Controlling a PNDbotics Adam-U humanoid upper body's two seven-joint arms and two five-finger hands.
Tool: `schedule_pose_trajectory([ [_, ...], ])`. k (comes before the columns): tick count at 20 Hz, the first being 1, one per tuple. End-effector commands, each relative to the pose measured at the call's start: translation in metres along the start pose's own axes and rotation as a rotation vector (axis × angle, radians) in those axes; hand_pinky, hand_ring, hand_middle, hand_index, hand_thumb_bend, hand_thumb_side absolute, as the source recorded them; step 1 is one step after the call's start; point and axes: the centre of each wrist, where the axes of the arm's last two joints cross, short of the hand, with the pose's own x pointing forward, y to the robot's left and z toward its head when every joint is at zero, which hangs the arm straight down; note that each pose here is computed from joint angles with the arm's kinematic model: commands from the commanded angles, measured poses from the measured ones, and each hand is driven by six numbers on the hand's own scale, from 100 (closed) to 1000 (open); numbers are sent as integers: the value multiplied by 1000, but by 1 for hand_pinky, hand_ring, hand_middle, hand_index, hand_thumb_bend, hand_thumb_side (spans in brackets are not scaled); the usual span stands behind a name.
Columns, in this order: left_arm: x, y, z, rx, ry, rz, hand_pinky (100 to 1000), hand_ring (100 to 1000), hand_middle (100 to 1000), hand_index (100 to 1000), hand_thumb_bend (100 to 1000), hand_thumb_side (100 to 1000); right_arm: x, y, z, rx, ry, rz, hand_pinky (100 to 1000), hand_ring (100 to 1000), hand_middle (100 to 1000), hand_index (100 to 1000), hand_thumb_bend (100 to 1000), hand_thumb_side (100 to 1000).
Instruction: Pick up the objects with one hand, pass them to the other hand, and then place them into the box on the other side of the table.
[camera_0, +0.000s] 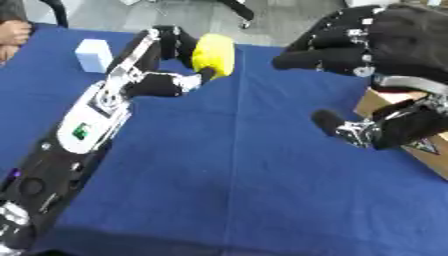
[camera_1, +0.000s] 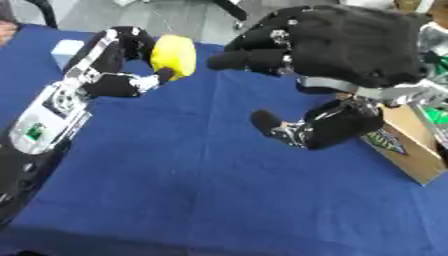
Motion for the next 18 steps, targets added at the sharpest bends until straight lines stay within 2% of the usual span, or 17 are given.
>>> schedule_pose_trajectory([
  [1,11,2,-7,-9,-27,-24,548,452,457,530,458,100,-5,-5,-1,1,26,38,850,846,847,1000,100,467],
  [12,16,-10,-15,-30,-46,-9,543,453,458,531,463,100,-18,8,-16,-18,103,91,841,841,837,1000,100,521],
  [18,18,-15,-18,-43,-62,16,541,454,459,532,463,100,-26,20,-27,-34,144,112,840,841,836,1000,100,515],
])
